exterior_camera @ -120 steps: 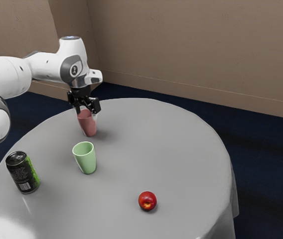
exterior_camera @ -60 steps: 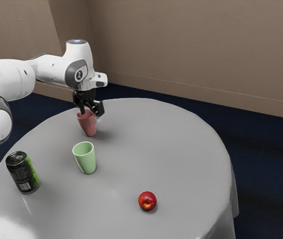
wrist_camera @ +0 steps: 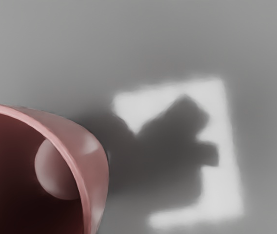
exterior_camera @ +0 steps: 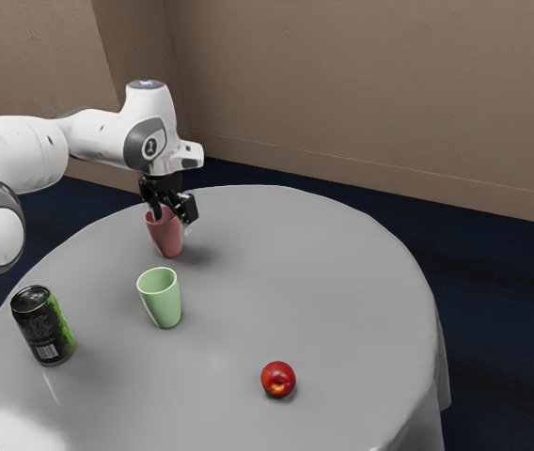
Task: Place the left cup onto the right cup
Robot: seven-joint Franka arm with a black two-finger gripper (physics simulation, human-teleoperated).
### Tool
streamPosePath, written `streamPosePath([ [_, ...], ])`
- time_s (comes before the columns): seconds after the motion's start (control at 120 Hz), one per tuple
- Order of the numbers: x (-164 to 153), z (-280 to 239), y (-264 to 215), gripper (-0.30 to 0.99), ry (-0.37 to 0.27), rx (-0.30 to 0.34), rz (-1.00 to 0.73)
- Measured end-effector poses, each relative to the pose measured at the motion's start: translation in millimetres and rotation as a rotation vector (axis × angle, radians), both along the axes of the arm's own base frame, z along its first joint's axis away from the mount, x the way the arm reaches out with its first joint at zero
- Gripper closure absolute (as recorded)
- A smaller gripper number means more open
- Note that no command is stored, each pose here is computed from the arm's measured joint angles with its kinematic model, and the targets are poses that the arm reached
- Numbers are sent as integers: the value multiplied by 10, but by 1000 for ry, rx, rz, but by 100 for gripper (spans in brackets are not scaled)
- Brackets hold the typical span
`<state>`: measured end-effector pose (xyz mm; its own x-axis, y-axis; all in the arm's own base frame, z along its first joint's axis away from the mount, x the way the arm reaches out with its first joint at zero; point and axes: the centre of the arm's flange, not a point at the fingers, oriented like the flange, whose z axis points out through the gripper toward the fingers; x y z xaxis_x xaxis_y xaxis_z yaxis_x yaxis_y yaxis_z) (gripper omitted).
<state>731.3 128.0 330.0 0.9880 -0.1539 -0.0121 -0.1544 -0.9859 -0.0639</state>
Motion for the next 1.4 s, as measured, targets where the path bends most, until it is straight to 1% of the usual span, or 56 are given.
streamPosePath([
  [0.358, 9, -134, 20, 0, 5, -8, -3],
  [0.542, 1, -151, 78, 5, 6, -8, -2],
  [0.708, 14, -103, 122, 15, -4, -5, -4],
  [1.117, 18, -82, 149, 44, -7, -2, -20],
  [1.4, 14, -81, 180, 60, -6, 2, -24],
])
